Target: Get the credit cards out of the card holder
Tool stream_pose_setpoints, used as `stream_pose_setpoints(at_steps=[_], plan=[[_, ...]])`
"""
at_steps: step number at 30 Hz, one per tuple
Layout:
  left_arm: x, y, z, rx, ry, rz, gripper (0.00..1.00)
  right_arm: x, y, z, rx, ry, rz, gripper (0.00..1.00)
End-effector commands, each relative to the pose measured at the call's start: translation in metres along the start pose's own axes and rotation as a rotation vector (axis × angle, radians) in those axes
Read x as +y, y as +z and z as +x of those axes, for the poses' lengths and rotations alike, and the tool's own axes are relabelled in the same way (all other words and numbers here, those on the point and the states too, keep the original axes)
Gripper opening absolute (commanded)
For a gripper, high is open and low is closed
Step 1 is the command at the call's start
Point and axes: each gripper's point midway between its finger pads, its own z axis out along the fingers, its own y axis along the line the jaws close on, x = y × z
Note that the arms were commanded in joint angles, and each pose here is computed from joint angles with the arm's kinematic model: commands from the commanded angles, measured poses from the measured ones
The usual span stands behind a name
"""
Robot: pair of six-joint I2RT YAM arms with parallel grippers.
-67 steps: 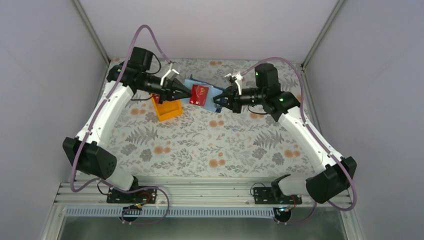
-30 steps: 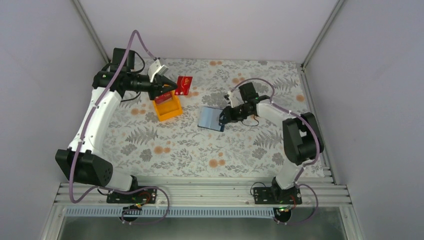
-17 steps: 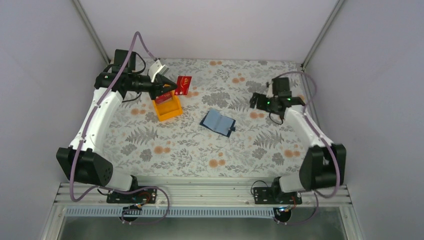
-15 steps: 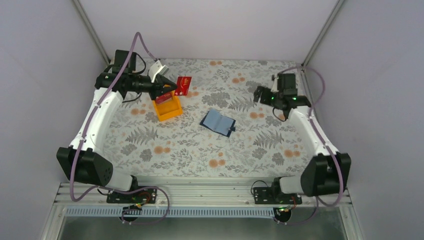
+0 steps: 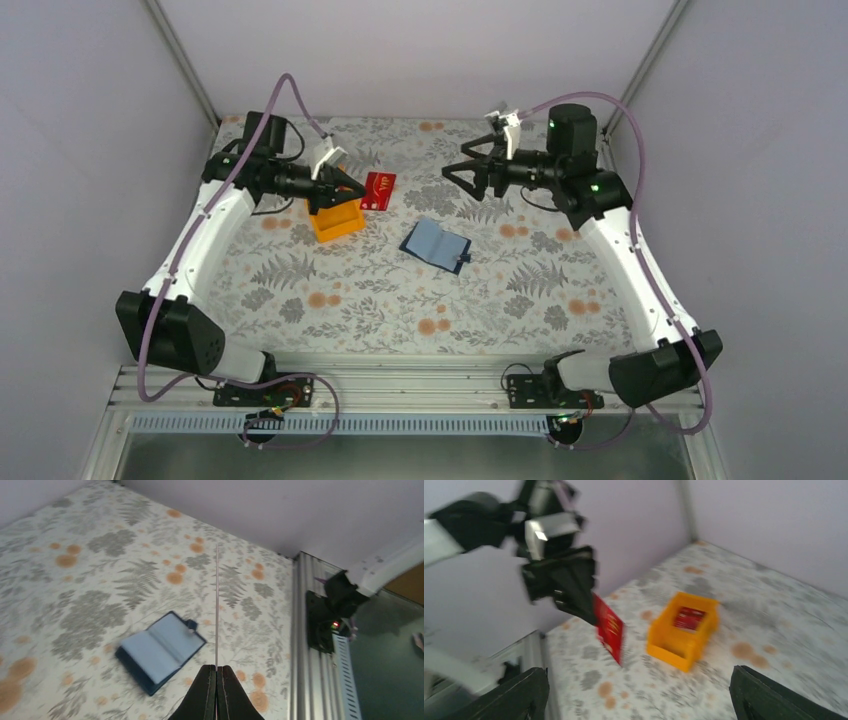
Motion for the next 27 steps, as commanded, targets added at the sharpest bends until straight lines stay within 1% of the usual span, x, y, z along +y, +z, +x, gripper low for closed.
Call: stream_pose_setpoints(at_steps=[1, 2, 4, 8, 10, 12, 16, 20, 22, 23, 27], plan=[[-0.037, 0.012, -0.002, -0.022, 0.076, 0.170, 0.02, 0.066, 0.008, -0.012, -0.001, -0.155, -0.322, 0.91], [-0.045, 0.014, -0.002, -0.022, 0.097, 0.203, 0.02, 0.068, 0.014, -0.011, 0.014, -0.156, -0.323, 0.88], [-0.057, 0.019, -0.001, -0.022, 0.108, 0.258, 0.02, 0.068, 0.029, -0.001, 0.067, -0.146, -0.338, 0.85], [-0.058, 0.028, 0.003, 0.001, 0.098, 0.275, 0.02, 0.083, 0.042, 0.026, 0.172, -0.134, -0.426, 0.82], [-0.059, 0.033, 0.005, 0.014, 0.096, 0.281, 0.02, 0.084, 0.049, 0.041, 0.216, -0.115, -0.428, 0.82], [-0.061, 0.036, 0.006, 0.020, 0.097, 0.292, 0.02, 0.083, 0.058, 0.055, 0.258, -0.104, -0.406, 0.77], [-0.060, 0.038, 0.007, 0.030, 0.096, 0.296, 0.03, 0.081, 0.065, 0.068, 0.294, -0.085, -0.401, 0.60], [-0.059, 0.040, 0.008, 0.035, 0.095, 0.297, 0.03, 0.073, 0.075, 0.073, 0.318, -0.058, -0.366, 0.22], [-0.059, 0.041, 0.007, 0.035, 0.095, 0.300, 0.02, 0.070, 0.077, 0.076, 0.331, -0.045, -0.352, 0.07], [-0.060, 0.040, 0.007, 0.035, 0.093, 0.302, 0.02, 0.070, 0.076, 0.077, 0.332, -0.039, -0.355, 0.04], [-0.061, 0.039, 0.005, 0.030, 0.097, 0.308, 0.02, 0.068, 0.075, 0.082, 0.351, 0.001, -0.330, 0.04]])
